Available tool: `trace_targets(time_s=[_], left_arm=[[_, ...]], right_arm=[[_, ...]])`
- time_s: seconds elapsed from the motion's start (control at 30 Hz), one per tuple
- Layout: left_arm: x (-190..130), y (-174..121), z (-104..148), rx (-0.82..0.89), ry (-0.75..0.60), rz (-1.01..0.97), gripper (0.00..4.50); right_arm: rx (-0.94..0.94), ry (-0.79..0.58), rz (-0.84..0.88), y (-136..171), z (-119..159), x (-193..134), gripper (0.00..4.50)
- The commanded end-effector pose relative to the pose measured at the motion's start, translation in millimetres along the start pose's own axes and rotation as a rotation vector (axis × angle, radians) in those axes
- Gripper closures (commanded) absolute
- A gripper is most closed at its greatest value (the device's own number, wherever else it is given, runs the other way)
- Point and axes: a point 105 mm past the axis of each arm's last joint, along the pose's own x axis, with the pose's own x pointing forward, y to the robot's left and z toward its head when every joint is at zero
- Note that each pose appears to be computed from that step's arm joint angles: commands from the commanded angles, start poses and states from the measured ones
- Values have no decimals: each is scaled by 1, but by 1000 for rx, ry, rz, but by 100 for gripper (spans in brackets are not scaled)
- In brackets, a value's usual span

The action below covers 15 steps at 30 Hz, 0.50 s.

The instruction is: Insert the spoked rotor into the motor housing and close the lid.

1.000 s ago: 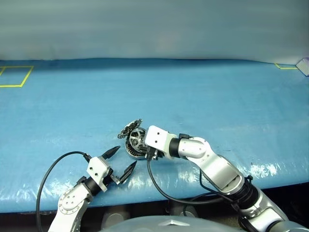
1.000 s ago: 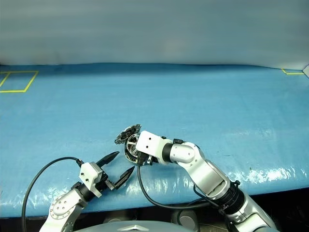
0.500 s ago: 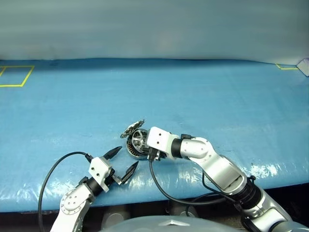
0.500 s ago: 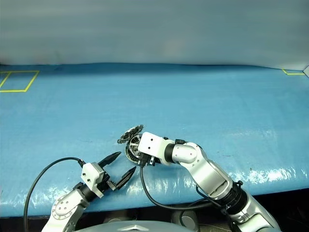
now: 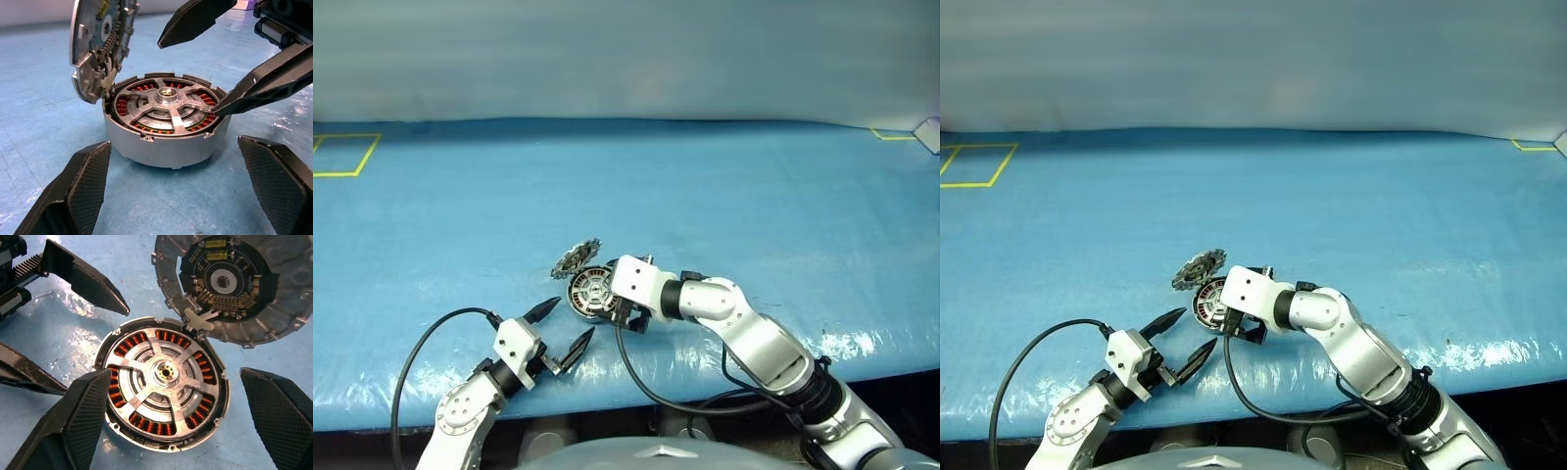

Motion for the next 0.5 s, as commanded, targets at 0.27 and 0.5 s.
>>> trace_targets(time_s=[0.27,0.5], left_arm=[[-2,2,6,17,-27,-1,0],[-5,5,6,17,-19,6,0]], right_arm=[[117,-41,-116,-17,8,-23,265],[213,-80,-122,-10,6,-10,448]])
